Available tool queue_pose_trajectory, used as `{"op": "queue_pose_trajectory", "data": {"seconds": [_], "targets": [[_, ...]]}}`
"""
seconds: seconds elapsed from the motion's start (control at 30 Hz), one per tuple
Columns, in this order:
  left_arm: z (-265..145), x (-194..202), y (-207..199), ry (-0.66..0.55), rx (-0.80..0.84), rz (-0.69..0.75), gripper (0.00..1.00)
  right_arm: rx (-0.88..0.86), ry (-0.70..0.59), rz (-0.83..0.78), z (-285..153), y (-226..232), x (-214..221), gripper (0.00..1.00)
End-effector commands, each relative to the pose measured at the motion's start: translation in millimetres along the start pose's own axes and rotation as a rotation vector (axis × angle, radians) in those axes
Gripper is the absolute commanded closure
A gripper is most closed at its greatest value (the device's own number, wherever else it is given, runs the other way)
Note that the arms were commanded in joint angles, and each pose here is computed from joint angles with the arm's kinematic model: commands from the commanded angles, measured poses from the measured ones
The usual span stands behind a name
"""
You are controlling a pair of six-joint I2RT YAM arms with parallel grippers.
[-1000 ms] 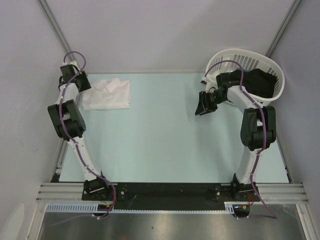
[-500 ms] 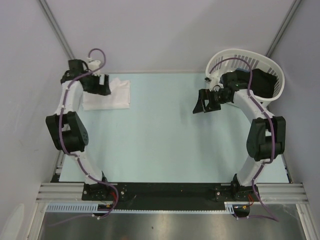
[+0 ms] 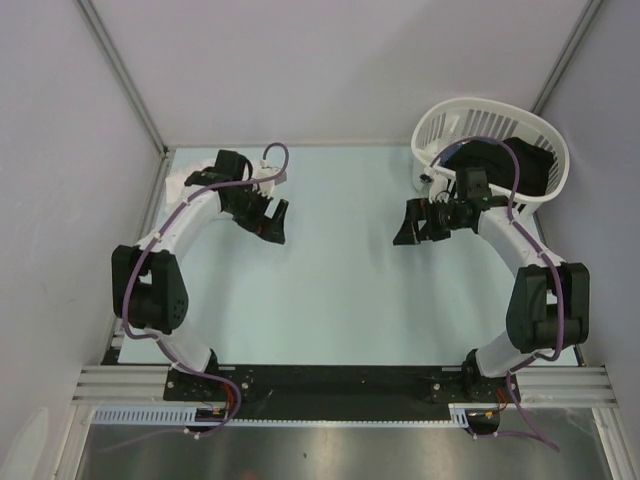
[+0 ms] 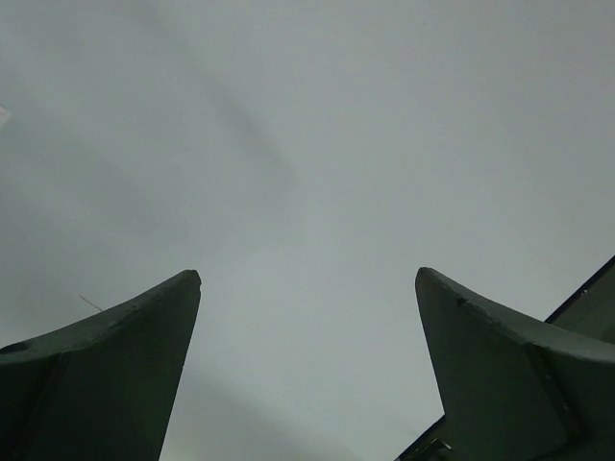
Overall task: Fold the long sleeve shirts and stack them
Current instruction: Neatly place the folded shirt to the corner
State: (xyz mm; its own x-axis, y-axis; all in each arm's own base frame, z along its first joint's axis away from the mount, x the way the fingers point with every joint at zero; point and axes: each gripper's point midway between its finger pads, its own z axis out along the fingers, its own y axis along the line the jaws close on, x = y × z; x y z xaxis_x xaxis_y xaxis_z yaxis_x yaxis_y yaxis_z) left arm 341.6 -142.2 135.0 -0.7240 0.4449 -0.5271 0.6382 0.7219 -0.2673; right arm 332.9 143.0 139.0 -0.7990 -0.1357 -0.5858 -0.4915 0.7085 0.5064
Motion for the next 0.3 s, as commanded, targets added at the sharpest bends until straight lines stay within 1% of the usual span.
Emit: {"op": "queue_pose_trajectory", "data": {"seconds": [0.0,0.17,0.27], "targets": [[-3.0,-4.3,6.1,-0.039,-0.055,-0.051,0.01,0.019,-0.057,-0.070,-8.4,3.9,2.7,0.00],[1.8,3.5,9.6,-0.045,-0.083,-0.081,0.01,0.031,-0.067,-0.082,-12.3,5.6,6.3,0.01],[-4.1,-2.5,12.1,-0.089,-0.109,-0.095,0.01,0.038,-0.080,-0.092,-14.6,6.0,-0.2,0.00]]}}
